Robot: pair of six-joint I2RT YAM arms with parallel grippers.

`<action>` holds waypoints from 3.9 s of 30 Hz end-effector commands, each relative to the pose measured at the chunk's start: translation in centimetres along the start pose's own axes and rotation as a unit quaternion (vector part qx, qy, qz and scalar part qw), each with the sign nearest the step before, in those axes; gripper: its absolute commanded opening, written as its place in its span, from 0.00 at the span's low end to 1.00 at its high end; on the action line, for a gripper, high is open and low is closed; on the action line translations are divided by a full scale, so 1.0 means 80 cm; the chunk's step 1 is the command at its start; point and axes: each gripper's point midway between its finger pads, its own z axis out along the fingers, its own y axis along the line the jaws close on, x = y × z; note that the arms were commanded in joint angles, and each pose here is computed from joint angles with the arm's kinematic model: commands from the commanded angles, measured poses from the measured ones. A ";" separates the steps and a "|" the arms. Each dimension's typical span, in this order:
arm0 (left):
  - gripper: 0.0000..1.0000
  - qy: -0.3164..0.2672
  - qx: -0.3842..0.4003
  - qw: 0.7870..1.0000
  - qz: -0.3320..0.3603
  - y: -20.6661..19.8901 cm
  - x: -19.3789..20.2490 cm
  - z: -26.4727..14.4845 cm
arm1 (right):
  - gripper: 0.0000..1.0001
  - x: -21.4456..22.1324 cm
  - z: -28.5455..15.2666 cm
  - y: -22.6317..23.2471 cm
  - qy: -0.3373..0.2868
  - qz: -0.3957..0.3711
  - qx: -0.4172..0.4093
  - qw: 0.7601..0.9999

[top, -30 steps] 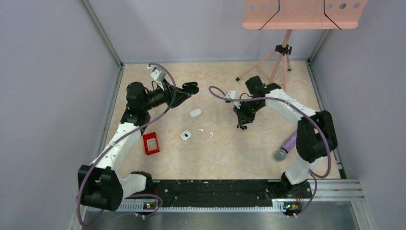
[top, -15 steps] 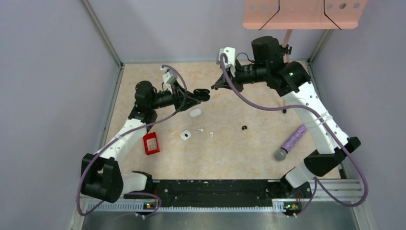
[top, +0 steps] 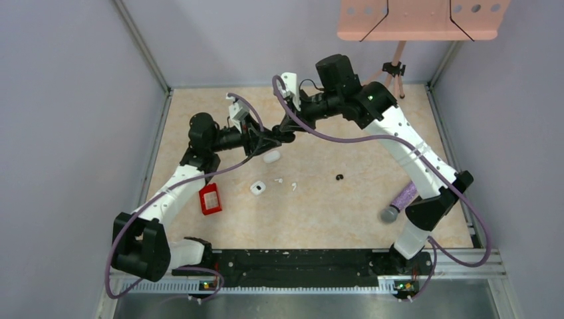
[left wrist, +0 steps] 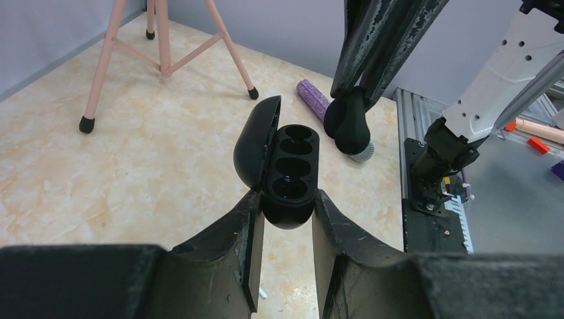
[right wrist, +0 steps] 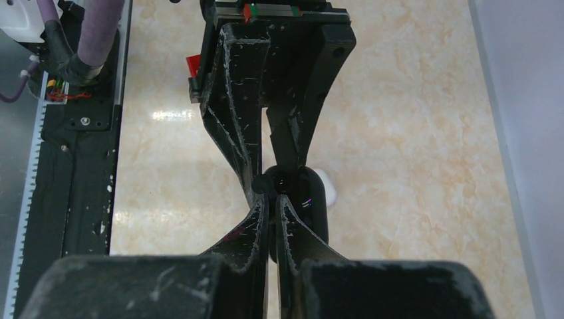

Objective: Insert the wireless bluetooth earbuds into the charging case
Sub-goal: Place the earbud in the charging case, then pick up the earbud from the center of the board.

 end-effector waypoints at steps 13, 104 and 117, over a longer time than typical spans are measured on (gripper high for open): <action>0.00 -0.024 0.037 0.996 0.081 -0.029 -0.036 0.001 | 0.00 0.000 0.012 0.001 0.004 0.001 -0.004 1.000; 0.00 -0.046 -0.104 0.993 0.040 0.009 -0.033 -0.053 | 0.48 0.478 -0.019 -0.012 0.359 0.438 0.307 0.765; 0.00 -0.046 -0.109 0.992 0.037 0.012 -0.030 -0.056 | 0.24 0.450 0.003 0.010 0.318 0.407 0.190 0.835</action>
